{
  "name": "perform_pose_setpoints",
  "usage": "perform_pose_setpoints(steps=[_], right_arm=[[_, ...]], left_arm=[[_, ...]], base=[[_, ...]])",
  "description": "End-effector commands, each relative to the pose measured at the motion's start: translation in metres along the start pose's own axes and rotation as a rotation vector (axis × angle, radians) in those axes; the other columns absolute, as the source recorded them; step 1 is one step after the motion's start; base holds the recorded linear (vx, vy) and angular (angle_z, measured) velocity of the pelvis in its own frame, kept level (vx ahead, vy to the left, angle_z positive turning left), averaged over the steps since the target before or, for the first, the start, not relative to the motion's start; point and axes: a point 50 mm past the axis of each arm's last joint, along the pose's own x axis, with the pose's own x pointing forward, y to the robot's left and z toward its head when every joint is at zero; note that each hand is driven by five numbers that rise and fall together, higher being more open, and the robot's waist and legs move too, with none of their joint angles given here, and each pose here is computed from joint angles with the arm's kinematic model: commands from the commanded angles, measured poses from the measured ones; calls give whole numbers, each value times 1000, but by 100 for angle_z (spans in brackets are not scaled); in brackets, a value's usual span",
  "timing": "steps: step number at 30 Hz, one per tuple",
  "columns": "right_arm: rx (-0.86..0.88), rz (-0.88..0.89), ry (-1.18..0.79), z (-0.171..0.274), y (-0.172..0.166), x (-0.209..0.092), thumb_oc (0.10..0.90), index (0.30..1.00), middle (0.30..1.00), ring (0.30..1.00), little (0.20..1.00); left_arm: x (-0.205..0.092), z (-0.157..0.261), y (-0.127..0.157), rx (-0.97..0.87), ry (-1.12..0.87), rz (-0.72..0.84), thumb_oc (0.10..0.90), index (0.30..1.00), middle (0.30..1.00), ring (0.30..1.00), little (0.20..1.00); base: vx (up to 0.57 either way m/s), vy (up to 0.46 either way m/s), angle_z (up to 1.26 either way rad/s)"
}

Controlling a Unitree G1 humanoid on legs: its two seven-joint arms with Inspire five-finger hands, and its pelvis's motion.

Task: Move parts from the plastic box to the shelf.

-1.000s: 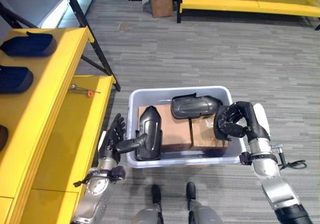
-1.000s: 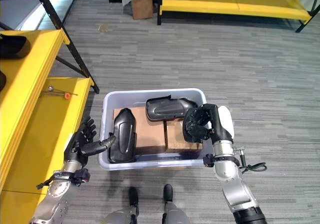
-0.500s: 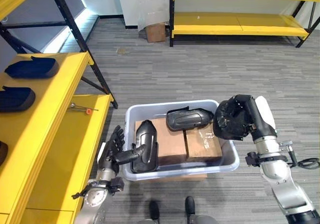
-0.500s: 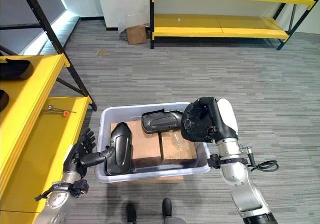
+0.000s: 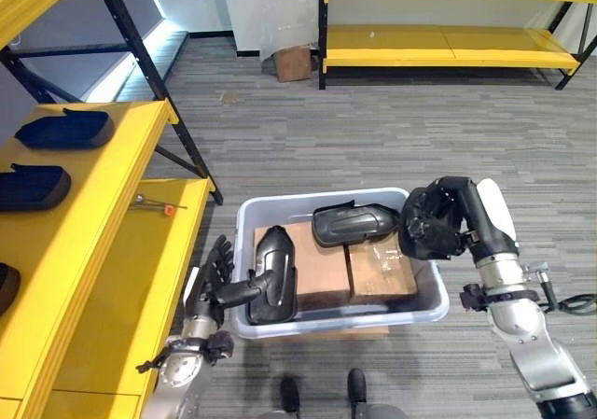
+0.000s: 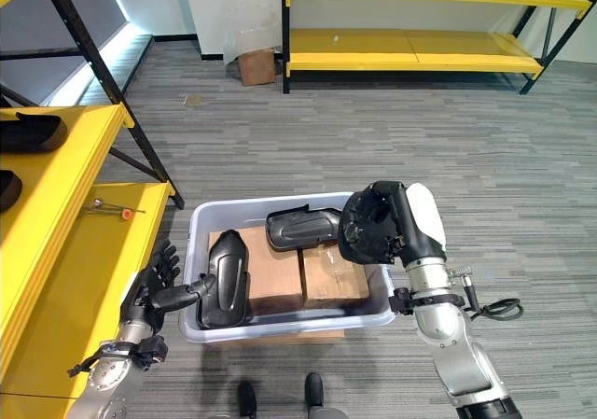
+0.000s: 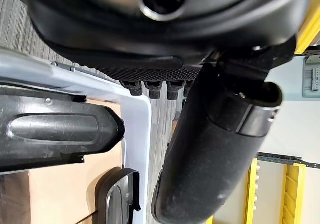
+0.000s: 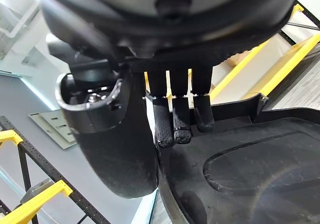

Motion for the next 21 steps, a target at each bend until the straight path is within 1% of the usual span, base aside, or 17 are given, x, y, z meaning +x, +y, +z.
perform_pose_setpoints(steps=[1,8,15,21], right_arm=[[-21,-128,-381,63,-27,27,400,300,300,300,300],[-36,-93,-395,67,-21,33,400,300,300,300,300],[-85,27,-411,69,-6,46,400,300,300,300,300],[-310,153,-420,66,-1,65,400,300,300,300,300]], left_arm=[[12,30,6,48,-163,-1,900,1000,1000,1000,1000],[11,29,6,43,-158,5,900,1000,1000,1000,1000],[9,28,6,39,-156,-3,900,1000,1000,1000,1000],[7,30,10,48,-161,-19,900,1000,1000,1000,1000]], base=[[0,0,0],[4,1,3],[-5,1,4],[-28,-7,13]])
